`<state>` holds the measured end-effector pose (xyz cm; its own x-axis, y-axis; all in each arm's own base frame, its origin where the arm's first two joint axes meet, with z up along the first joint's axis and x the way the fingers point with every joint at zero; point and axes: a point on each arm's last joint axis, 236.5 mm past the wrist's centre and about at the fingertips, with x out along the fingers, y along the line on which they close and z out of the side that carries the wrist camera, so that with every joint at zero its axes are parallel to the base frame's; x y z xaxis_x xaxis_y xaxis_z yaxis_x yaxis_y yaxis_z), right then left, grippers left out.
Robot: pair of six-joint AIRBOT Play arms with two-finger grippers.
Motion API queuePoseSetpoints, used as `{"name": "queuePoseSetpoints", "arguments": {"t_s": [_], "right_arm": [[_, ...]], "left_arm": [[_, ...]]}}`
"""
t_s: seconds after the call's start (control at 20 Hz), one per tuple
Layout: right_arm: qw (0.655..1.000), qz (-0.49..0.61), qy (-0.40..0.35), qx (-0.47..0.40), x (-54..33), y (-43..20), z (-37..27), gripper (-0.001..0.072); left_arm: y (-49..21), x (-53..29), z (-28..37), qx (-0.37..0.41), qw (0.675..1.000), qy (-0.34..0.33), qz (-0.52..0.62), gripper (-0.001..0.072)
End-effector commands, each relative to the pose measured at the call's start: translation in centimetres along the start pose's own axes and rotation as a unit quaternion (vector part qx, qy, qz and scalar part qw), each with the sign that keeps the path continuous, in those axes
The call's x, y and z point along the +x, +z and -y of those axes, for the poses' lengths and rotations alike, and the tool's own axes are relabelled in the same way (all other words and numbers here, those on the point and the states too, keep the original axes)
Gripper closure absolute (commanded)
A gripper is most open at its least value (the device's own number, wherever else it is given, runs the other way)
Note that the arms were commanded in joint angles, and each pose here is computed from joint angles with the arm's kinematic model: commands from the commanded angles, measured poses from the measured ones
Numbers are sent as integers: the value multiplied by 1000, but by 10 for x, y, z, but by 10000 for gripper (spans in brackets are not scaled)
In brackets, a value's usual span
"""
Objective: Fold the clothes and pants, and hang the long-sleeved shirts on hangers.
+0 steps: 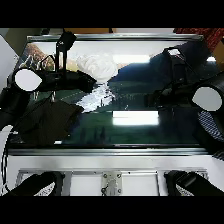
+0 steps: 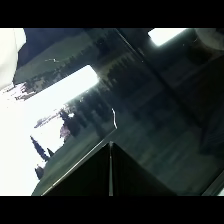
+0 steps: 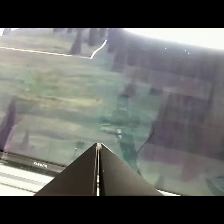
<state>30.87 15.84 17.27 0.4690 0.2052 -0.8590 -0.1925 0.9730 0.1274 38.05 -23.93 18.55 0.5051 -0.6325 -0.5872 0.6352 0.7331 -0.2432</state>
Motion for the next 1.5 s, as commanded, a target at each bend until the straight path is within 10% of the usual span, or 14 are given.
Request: {"name": "queuePoseSetpoints", "arguments": {"t_s": [0.0,0.2,0.25,0.3,0.35,0.9,1.4,1.45], "right_arm": [[1000,1,0,0,-1,0,0,695],[1000,1,0,0,-1,0,0,695],[1000,1,0,0,-1,0,0,696],[1000,1,0,0,-1,0,0,696],[1000,1,0,0,-1,0,0,696],[1000,1,0,0,-1,0,0,696],[1000,1,0,-2,-1,0,0,696],[1000,1,0,-10,-1,0,0,695]], "left_arm": [[0,0,0,0,1000,0,0,694],[-1,0,-2,3,1000,3,-2,692],[-3,-2,-11,10,1000,19,-8,454],[-10,-5,-25,7,999,41,-21,27],[-23,-13,-50,-21,996,77,-46,-10],[-275,-126,-287,-322,860,357,-168,-10],[-338,-94,-266,-296,869,331,-219,-9],[-343,-90,-261,-296,869,327,-225,92]]}}
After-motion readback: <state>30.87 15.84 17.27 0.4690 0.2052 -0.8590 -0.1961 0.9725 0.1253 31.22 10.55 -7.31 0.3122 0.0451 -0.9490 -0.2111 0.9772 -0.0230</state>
